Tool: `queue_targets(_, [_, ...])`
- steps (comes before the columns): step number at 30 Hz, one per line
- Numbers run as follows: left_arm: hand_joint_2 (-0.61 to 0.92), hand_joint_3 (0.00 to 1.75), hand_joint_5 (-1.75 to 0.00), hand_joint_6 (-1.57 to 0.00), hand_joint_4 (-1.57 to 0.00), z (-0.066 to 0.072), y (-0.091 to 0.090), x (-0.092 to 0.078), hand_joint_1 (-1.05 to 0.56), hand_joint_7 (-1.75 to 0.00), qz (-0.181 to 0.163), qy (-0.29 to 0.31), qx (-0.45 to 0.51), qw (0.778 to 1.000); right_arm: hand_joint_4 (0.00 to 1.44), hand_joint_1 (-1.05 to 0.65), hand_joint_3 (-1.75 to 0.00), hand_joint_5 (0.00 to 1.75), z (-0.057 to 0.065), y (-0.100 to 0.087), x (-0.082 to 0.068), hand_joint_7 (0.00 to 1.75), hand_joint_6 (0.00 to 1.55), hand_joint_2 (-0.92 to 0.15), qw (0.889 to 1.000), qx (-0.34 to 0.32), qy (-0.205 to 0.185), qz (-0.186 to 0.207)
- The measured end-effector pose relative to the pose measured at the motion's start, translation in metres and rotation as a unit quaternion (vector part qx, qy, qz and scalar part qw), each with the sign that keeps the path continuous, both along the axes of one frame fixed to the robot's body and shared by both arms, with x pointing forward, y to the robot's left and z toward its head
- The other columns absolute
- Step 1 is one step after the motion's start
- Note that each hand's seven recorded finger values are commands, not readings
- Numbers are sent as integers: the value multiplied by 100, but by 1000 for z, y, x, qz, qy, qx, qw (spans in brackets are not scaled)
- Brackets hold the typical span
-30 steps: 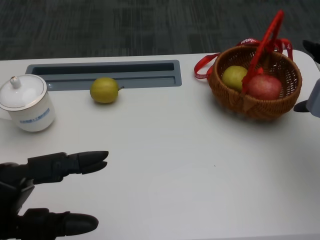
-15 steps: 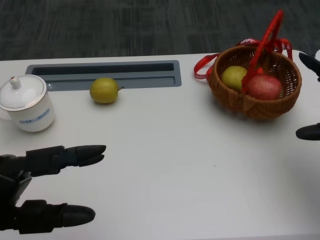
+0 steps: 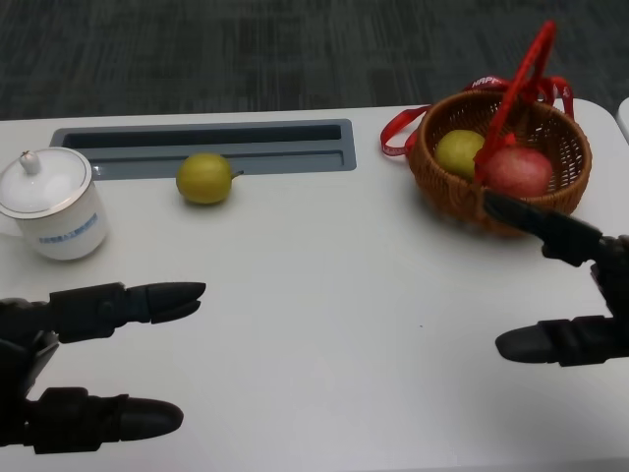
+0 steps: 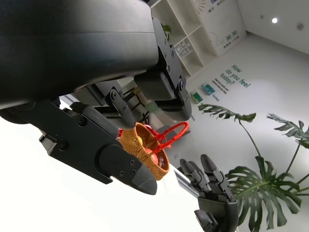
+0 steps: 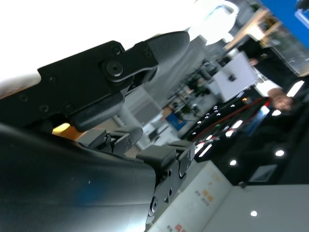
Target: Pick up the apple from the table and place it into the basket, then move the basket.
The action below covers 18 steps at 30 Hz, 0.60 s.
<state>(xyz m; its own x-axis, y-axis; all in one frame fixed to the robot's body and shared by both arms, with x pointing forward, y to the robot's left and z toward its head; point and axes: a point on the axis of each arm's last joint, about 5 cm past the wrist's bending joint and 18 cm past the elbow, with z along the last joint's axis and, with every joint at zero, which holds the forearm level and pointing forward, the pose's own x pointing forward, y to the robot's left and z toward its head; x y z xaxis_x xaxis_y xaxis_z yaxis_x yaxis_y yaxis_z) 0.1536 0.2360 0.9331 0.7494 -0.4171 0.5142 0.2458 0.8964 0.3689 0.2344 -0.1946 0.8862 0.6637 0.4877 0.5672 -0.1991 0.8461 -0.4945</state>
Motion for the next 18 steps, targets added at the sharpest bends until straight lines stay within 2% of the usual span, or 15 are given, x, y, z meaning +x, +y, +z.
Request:
queue_targets(9, [67, 0, 0, -79, -89, 1, 2, 0, -43, 0, 5, -7, 10, 1000, 66, -60, -1, 2, -7, 38, -3, 2, 57, -83, 996, 32, 17, 86])
queue_targets(18, [68, 0, 0, -76, -85, 2, 1, 0, -42, 0, 11, -15, 20, 1000, 70, -59, -1, 1, -11, 65, -2, 1, 61, -86, 985, 21, 43, 163])
